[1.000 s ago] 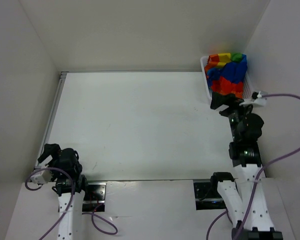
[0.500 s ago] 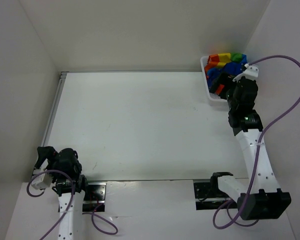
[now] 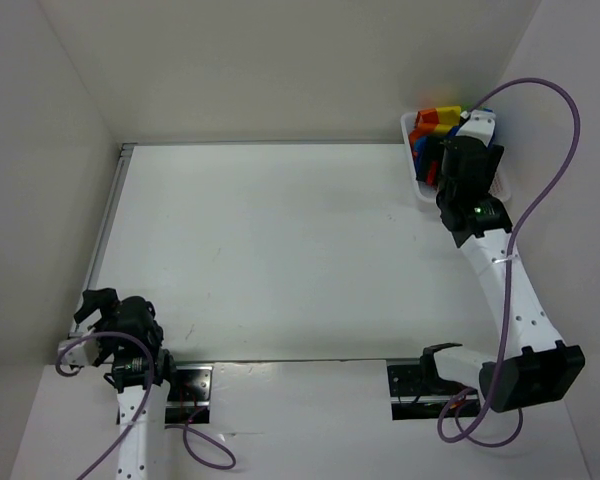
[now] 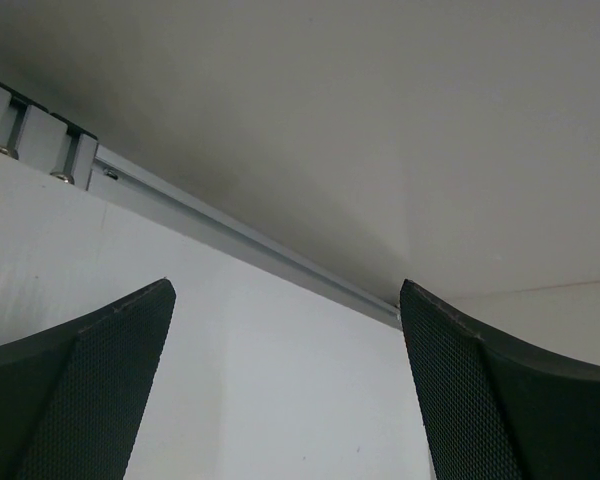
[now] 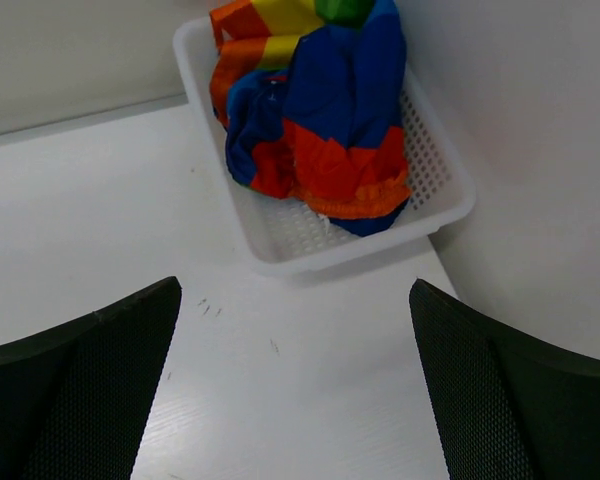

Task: Fold and stack the shorts
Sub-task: Grab the shorts from the pile, then move the shorts to the center of the board

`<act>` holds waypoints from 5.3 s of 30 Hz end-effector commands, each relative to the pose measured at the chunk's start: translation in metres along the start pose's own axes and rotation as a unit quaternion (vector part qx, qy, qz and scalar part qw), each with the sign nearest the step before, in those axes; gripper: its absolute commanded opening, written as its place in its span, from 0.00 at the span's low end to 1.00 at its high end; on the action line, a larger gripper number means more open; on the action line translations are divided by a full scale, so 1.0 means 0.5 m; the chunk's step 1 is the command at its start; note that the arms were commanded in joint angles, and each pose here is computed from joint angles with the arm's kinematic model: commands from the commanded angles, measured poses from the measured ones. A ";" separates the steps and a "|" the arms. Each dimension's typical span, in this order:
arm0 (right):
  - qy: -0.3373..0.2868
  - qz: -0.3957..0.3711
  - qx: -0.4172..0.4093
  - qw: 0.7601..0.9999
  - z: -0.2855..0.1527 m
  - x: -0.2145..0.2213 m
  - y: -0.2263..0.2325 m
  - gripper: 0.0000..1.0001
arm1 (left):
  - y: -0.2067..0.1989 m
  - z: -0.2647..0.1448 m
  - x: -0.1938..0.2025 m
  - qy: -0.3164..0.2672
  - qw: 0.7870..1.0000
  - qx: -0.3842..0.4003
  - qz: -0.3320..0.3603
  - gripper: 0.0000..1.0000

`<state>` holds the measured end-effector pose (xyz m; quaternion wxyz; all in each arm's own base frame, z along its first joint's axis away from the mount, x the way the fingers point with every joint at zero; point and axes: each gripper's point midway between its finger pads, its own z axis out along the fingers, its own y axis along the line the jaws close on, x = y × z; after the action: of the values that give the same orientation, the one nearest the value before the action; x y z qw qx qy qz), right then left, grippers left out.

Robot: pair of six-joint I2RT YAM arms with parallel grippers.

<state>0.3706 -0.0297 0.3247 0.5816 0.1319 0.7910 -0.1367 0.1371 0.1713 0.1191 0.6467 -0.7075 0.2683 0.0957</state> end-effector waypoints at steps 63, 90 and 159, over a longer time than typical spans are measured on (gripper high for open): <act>0.161 0.116 0.137 0.970 0.538 0.252 -0.081 0.77 | -0.221 -0.117 0.339 0.520 0.486 0.299 0.636 1.00; -0.360 0.159 -0.252 0.884 -0.301 -0.616 0.285 0.00 | -0.353 -0.059 0.473 0.527 0.444 0.336 0.642 1.00; 0.192 -0.050 -0.357 0.913 -0.245 0.389 0.510 0.95 | -0.316 -0.169 0.448 0.440 0.352 0.337 0.755 1.00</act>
<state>0.2899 0.2780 0.1805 0.4324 -0.1459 0.8672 0.1990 0.4398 0.0215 0.1996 0.3718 0.1388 0.9047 0.1552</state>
